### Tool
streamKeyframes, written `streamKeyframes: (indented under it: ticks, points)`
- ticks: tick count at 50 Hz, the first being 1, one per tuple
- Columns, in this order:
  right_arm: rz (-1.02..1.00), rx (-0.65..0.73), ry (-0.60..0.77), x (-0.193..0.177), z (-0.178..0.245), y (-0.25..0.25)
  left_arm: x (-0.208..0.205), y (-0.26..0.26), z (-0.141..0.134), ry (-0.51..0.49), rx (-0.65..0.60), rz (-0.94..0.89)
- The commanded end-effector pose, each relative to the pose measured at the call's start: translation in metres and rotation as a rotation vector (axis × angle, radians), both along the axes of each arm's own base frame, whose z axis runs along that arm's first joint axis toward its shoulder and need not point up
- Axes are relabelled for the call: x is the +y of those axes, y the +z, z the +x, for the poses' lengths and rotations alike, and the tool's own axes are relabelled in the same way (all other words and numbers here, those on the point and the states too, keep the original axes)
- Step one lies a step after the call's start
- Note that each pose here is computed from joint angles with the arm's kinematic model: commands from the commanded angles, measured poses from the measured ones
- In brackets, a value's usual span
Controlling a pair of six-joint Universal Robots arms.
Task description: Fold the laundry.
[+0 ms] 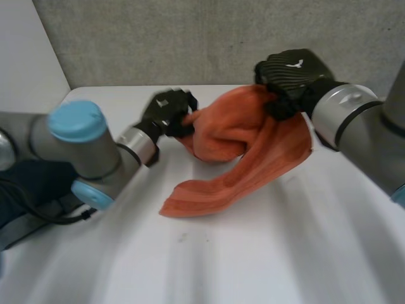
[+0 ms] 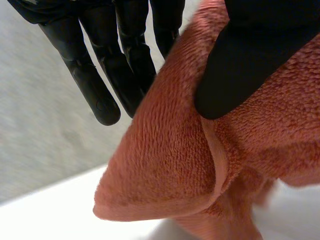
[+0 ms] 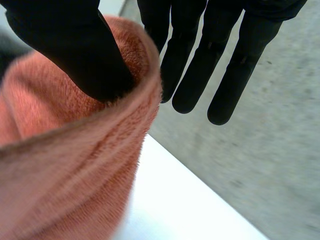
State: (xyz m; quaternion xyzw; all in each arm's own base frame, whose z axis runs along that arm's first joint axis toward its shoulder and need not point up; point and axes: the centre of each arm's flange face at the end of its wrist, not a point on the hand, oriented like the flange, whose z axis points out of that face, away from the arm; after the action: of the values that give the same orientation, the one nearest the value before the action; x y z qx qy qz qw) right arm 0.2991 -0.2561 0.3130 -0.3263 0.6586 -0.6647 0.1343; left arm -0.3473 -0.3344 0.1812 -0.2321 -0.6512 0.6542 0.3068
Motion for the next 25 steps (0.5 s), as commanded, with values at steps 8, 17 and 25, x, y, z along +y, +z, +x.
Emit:
streamKeyframes:
  ticks: [8, 17, 25]
  points:
    - [-0.28, 0.376, -0.245, -0.038, -0.035, 0.009, 0.039, 0.122, 0.059, 0.068, -0.057, -0.201]
    - [-0.237, 0.452, -0.222, -0.045, -0.03, -0.022, 0.037, 0.08, 0.063, 0.091, -0.377, -0.23]
    - [-0.127, 0.53, -0.168, -0.063, -0.021, -0.082, 0.001, 0.007, 0.058, 0.163, -0.63, -0.214]
